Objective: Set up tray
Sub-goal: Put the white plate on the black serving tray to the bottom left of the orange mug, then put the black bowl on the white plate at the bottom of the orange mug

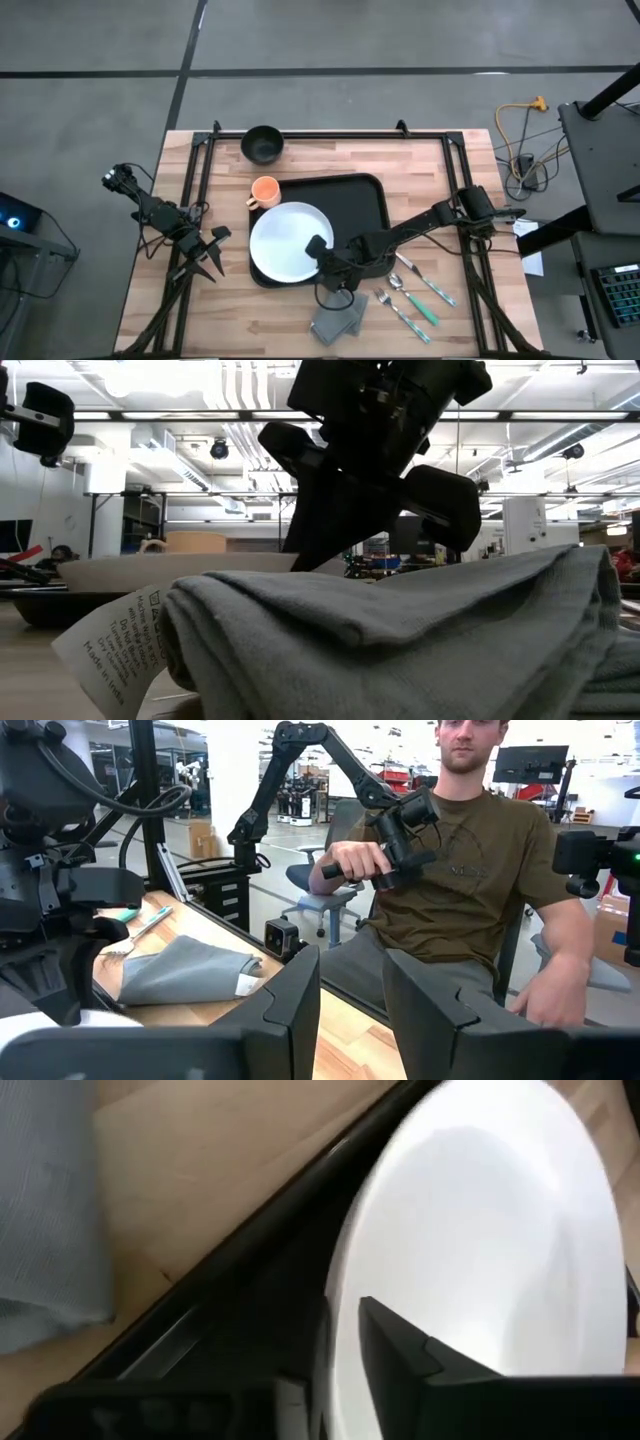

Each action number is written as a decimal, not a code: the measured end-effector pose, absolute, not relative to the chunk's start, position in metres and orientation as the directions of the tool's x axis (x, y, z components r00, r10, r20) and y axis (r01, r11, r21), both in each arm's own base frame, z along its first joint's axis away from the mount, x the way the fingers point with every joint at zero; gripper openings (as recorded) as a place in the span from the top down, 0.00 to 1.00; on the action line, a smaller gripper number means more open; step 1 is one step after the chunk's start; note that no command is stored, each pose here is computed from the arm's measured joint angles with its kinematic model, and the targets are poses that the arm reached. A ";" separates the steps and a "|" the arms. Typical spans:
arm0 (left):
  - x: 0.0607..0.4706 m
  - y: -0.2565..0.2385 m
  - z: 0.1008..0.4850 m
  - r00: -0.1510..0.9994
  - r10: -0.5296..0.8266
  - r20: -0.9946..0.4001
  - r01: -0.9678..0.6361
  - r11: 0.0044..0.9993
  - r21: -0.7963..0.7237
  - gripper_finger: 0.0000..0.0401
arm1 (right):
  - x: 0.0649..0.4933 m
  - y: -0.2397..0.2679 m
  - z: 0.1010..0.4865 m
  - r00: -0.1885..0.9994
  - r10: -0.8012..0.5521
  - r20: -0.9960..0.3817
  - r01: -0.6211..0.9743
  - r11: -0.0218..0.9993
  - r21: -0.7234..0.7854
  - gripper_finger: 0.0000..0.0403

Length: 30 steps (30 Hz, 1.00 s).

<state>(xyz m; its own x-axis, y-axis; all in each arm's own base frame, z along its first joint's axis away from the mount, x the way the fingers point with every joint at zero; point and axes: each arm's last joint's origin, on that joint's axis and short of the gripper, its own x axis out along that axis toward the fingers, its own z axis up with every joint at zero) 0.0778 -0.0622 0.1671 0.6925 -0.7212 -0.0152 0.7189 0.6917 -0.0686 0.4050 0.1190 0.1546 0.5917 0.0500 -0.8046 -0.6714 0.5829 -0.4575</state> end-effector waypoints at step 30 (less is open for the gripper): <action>0.078 -0.062 0.167 0.693 -0.721 -0.016 0.719 0.692 -0.069 0.77 | 0.417 0.127 0.188 0.670 -0.215 -0.711 -0.387 0.716 -0.581 0.73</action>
